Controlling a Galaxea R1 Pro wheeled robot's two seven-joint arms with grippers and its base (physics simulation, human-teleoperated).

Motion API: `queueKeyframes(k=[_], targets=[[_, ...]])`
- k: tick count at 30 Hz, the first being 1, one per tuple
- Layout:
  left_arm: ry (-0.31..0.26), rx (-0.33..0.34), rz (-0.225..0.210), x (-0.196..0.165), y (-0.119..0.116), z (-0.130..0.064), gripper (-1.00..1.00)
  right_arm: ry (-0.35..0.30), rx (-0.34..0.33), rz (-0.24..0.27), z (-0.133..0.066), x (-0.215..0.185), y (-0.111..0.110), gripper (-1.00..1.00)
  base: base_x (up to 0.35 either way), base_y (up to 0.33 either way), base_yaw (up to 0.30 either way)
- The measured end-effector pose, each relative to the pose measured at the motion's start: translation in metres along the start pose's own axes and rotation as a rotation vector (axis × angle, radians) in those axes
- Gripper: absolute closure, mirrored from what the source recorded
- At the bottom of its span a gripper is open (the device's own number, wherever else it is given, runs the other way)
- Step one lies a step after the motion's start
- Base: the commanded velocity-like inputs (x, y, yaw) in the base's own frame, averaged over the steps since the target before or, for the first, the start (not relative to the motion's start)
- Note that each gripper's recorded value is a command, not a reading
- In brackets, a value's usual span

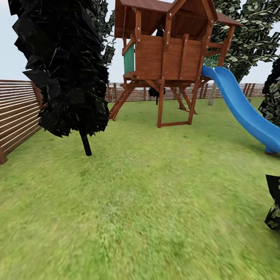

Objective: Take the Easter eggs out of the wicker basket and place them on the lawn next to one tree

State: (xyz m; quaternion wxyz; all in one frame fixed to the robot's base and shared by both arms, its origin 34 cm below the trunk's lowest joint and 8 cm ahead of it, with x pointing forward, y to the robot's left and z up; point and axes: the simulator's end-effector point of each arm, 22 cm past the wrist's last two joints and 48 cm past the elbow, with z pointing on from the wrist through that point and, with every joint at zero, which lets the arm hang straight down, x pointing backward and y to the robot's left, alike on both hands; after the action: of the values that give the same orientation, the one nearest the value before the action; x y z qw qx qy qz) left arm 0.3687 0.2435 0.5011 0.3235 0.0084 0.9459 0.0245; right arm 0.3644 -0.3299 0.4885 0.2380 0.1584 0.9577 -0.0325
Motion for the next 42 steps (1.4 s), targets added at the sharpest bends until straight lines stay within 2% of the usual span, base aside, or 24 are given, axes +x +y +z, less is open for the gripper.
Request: queueKeyframes(k=[22, 42], targets=[[0.0, 0.0, 0.0, 0.0001, 0.0, 0.0, -1.0, 0.0, 0.0, 0.0, 0.0, 0.0001, -0.0001, -1.0, 0.326, -0.108, 0.0], [0.0, 0.001, 0.001, 0.0, -0.0002, 0.0, -1.0, 0.001, 0.0, 0.0, 0.0, 0.0003, -0.0001, -1.0, 0.334, -0.013, 0.026]])
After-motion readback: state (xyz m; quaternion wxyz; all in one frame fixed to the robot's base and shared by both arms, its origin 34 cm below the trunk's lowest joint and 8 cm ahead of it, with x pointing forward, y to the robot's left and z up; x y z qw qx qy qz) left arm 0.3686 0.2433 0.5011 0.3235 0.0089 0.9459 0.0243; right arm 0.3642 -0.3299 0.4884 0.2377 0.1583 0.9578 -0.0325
